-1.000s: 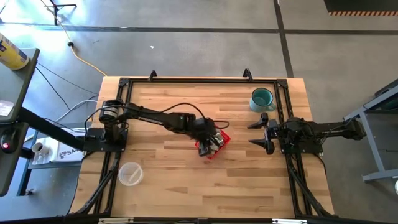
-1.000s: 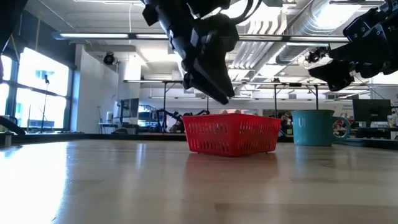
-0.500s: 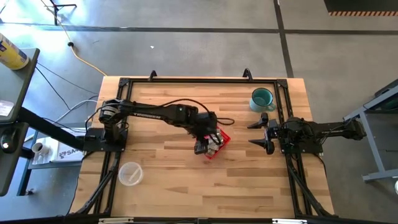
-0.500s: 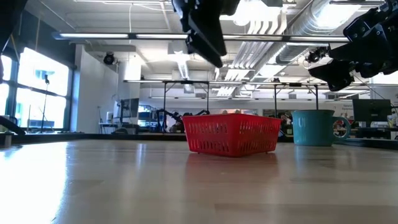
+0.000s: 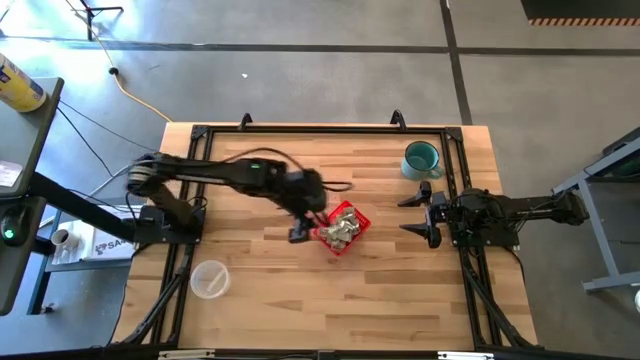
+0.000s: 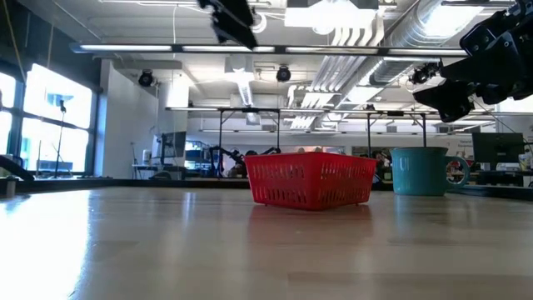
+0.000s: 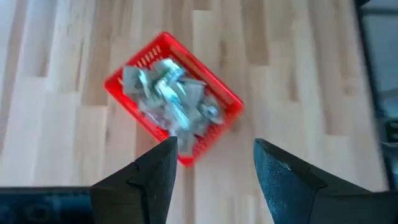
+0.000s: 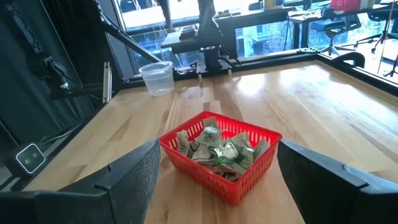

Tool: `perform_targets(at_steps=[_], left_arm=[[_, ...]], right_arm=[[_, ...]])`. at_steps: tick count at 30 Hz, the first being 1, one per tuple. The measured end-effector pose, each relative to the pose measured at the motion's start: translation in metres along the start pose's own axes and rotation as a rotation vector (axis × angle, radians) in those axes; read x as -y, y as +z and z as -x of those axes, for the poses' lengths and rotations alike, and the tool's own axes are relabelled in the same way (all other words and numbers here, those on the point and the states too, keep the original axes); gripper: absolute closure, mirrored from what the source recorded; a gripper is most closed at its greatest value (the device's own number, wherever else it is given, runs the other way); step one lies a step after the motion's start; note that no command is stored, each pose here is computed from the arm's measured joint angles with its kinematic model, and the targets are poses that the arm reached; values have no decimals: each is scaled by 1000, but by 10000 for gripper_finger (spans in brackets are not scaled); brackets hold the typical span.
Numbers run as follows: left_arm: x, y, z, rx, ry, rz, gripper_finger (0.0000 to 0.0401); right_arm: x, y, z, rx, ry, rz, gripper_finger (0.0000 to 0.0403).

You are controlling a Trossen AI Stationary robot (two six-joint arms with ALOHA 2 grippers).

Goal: Pick and place items into bin
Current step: Return to Home Position

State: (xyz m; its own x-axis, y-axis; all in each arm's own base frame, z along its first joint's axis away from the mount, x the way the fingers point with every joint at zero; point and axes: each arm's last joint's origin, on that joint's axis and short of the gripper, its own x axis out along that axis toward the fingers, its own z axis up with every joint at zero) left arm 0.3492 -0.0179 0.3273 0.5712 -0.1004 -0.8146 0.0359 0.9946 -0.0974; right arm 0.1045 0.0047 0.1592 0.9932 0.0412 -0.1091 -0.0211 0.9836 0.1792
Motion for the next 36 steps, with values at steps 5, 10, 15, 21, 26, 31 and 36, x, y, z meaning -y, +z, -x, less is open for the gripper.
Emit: perform_targets(at_steps=[5,10,15,21,26,31,36], left_arm=[[9,-51,29,147,-89,57,155],[14,-106,45,311,-140,136,155],[-3,-166,55,385,15,272,155],[-16,-224,53,579,175,414,155],[-24,-249,49,717,64,474,155],[-29,-263,41,745,-85,301,155],[-39,-277,34,792,69,318,155]], right_arm=[[0,0,0,0,0,0,89],[0,0,0,3,0,0,89],[0,0,0,3,0,0,89],[0,0,0,2,0,0,89],[0,0,0,1,0,0,89],[0,0,0,0,0,0,89],[0,0,0,0,0,0,89]])
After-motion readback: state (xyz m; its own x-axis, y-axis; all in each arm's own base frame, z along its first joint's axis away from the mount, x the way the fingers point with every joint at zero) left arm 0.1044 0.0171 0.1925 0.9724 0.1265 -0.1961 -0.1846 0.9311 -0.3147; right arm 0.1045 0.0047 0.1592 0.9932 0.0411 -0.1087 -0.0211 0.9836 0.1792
